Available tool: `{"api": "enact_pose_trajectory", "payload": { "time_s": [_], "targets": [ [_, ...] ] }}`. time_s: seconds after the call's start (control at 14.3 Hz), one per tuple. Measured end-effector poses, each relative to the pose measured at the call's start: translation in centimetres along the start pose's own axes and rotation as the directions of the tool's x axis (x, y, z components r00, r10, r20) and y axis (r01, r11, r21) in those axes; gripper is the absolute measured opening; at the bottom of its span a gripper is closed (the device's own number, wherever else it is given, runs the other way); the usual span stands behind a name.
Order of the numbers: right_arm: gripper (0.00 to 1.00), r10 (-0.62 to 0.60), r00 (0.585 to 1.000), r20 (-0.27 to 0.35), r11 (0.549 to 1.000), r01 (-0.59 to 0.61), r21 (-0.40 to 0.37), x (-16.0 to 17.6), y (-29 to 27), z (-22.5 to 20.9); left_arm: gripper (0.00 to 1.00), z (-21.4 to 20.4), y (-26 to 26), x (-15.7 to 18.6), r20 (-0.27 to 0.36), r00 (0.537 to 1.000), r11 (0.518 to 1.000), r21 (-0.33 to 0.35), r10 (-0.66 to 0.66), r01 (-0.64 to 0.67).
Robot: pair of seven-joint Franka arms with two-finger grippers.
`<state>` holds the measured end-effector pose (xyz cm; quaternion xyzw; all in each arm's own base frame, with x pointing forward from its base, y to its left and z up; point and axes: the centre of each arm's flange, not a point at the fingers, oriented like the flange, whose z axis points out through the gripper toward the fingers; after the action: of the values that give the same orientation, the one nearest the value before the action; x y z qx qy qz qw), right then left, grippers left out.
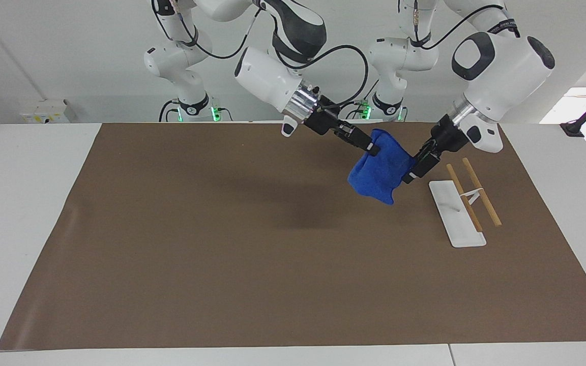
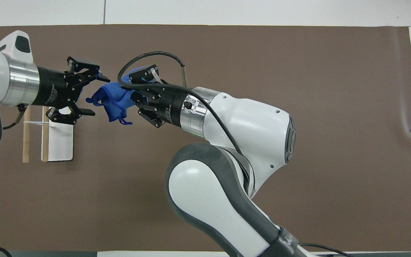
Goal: Right arm passes towel to left arm to hang
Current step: 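Hold the towel out with the right gripper while the left gripper grasps it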
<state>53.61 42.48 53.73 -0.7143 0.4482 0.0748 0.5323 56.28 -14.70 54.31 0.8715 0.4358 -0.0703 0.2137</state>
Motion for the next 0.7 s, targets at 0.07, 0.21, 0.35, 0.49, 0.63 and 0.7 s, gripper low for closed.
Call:
{"api": "enact_pose_trajectory", "payload": {
  "time_s": [0.07, 0.21, 0.35, 0.49, 0.63, 0.7],
  "targets": [
    [0.15, 0.0, 1.0, -0.001, 1.0, 0.0, 0.0, 0.04, -0.01, -0.01, 0.77, 0.23, 0.19, -0.33, 0.001, 1.0, 1.0, -0.008, -0.027, 0.027],
    [0.15, 0.001, 1.0, -0.002, 1.0, -0.001, 0.001, 0.14, -0.04, -0.03, 0.52, 0.27, 0.26, -0.36, 0.01, 0.997, 0.997, -0.018, -0.075, 0.076],
    [0.15, 0.001, 1.0, -0.003, 1.0, -0.001, 0.001, 0.18, -0.05, -0.04, 0.13, 0.1, 0.22, -0.12, 0.011, 0.995, 0.994, -0.025, -0.101, 0.102],
    [0.15, 0.002, 1.0, -0.004, 1.0, -0.002, 0.001, 0.27, -0.04, -0.03, 0.04, -0.07, 0.13, 0.21, 0.008, 0.994, 0.994, -0.03, -0.109, 0.11],
    [0.15, 0.002, 1.0, -0.005, 1.0, -0.002, 0.0, 0.32, -0.01, 0.01, 0.04, -0.28, 0.08, 0.46, 0.005, 0.994, 0.993, -0.036, -0.113, 0.114],
    [0.15, 0.002, 1.0, -0.005, 1.0, -0.002, 0.0, 0.37, -0.03, 0.0, 0.04, -0.41, 0.07, 0.54, 0.003, 0.993, 0.993, -0.04, -0.114, 0.115]
  ]
}}
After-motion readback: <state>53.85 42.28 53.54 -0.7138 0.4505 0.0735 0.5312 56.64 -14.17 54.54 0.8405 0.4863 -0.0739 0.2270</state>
